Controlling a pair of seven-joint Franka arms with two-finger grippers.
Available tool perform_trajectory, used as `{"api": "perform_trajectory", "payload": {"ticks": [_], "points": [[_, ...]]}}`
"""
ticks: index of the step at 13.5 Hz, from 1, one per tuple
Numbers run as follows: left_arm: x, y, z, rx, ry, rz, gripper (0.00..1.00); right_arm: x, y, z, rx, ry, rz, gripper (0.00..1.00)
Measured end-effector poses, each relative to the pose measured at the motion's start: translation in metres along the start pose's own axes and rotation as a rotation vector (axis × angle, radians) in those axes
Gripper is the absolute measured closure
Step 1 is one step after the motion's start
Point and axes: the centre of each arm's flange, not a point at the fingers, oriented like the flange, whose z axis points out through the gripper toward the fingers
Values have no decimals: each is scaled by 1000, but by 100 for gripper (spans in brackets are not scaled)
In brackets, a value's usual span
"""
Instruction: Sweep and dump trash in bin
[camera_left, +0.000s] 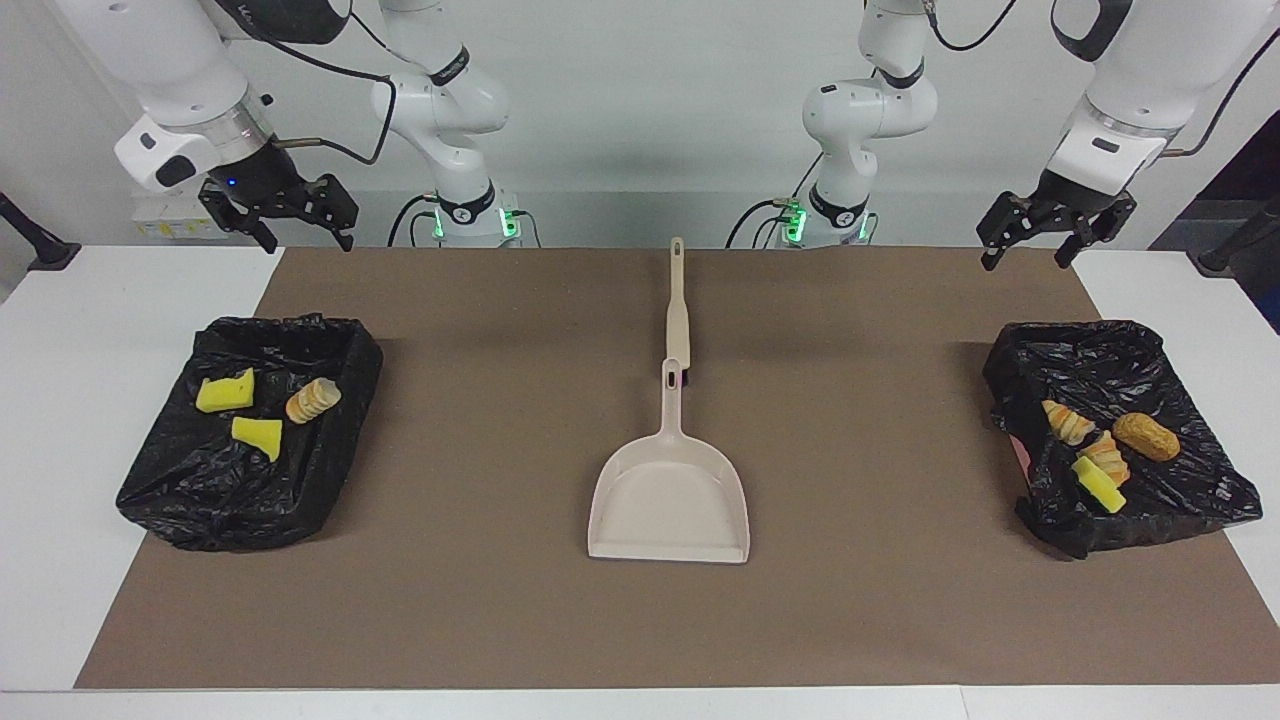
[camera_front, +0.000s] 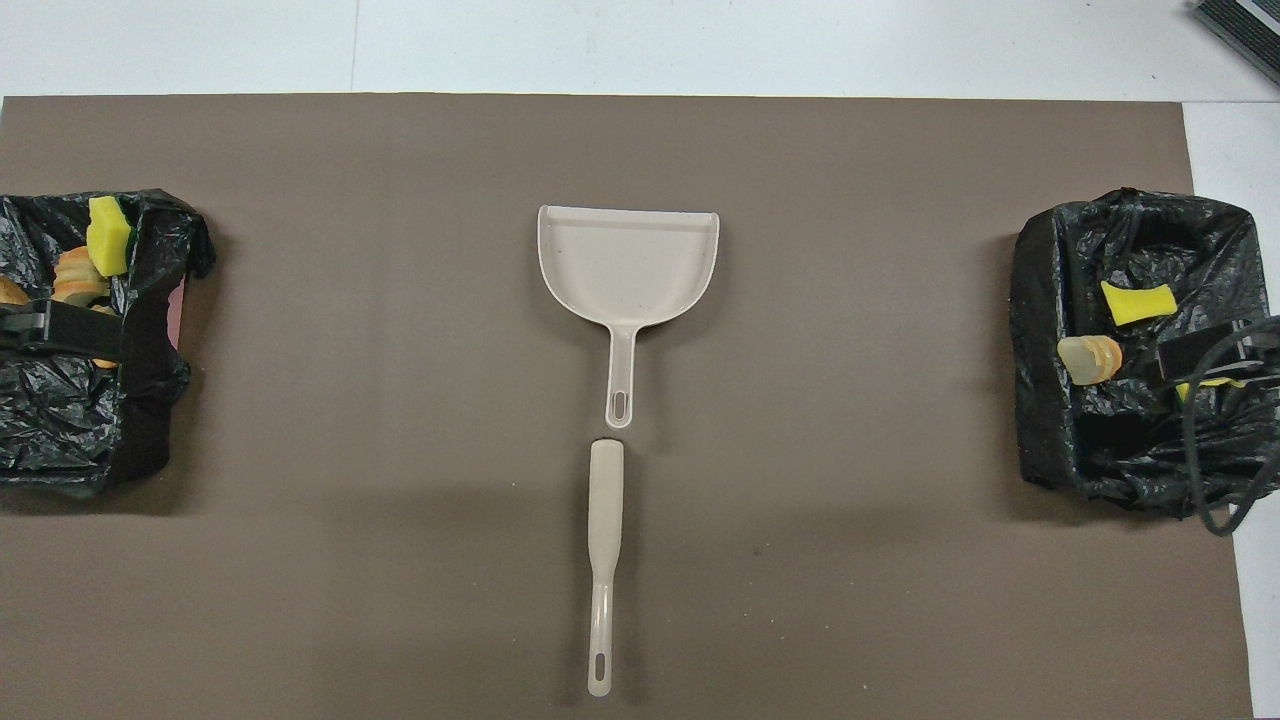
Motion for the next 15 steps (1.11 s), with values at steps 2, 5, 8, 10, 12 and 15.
{"api": "perform_trajectory", "payload": {"ticks": [2,5,8,10,12,15], "points": [[0,0,0,0,1,-1,0,0,0,0,0,0,0,0],[-1,-3,-11,0,17,-6,0,0,0,0,0,0,0,0],[-16,-2,-31,3,24,-7,0,0,0,0,0,0,0,0],[-23,-5,-40,5,30,-13,0,0,0,0,0,0,0,0],[-24,-7,-41,5,32,-16,0,0,0,0,0,0,0,0],[-24,-9,-41,4,34,-19,0,0,0,0,0,0,0,0]]}}
